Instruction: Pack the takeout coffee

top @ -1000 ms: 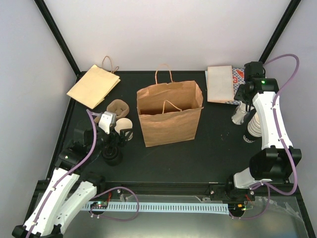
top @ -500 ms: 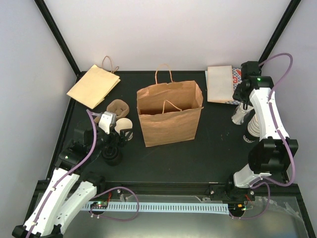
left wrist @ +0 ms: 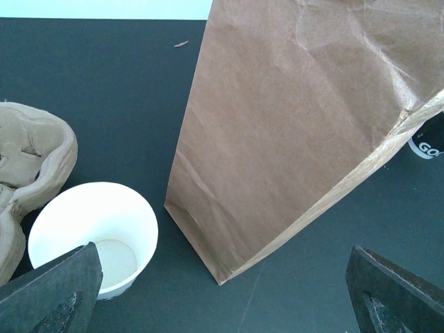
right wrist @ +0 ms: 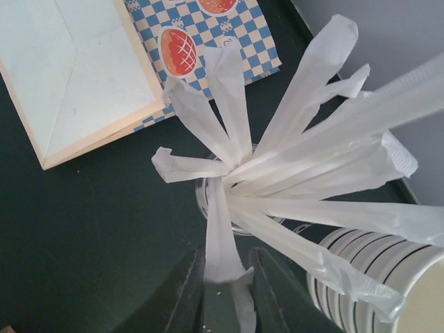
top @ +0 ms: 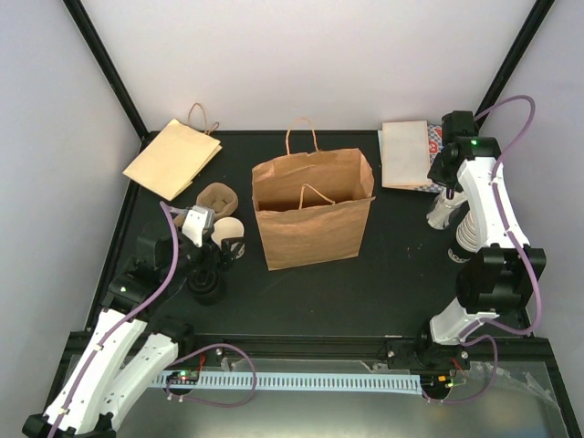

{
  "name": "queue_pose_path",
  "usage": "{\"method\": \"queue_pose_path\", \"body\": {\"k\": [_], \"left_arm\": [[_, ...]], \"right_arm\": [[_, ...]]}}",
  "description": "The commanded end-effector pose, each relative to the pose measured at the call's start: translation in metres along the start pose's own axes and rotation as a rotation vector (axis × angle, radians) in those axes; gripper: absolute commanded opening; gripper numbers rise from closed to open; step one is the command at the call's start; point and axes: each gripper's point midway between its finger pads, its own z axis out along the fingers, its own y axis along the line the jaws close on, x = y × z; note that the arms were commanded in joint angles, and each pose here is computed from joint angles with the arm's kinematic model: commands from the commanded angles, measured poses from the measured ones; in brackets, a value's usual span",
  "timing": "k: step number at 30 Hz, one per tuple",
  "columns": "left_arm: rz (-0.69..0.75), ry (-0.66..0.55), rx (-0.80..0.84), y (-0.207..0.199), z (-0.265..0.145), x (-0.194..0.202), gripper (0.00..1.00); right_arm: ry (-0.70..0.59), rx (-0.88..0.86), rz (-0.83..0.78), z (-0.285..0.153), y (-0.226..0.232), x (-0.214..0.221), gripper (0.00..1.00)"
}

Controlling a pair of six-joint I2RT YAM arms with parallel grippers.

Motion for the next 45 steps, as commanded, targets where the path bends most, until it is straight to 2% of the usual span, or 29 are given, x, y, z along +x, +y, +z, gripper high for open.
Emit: {"method": "queue_pose_path", "body": {"k": [1,5,7,19,39,45], "left_arm": [[0.021,-0.026,0.018,-0.003,0.0,-0.007,0.99],[0.021,-0.026,0.02,-0.004,0.0,-0.007,0.99],[0.021,-0.026,0.02,-0.004,0.0,-0.007,0.99],[0.021,-0.027,0.02,-0.004,-0.001,-0.007,0.99],[0.024,-0.022,0.03,-0.005,0.001,-0.006,0.99],[0.022,-0.017,0.028,-0.004,0.002,-0.005,0.99]], "right_arm": [[-0.057,-0.01,0.023,-0.02,-0.006,-0.012,0.17],[-0.061,-0.015,0.019,-0.029,-0.009,-0.011,0.04],[-0.063,-0.021,0.015,-0.033,-0.009,-0.011,0.01],[-0.084,-0.057,-0.002,-0.063,-0.008,-0.016,0.01],[-0.146,-0.197,-0.028,-0.154,-0.012,-0.003,0.05],[-0.2,-0.319,-0.041,-0.193,-0.01,-0.001,0.04]]}}
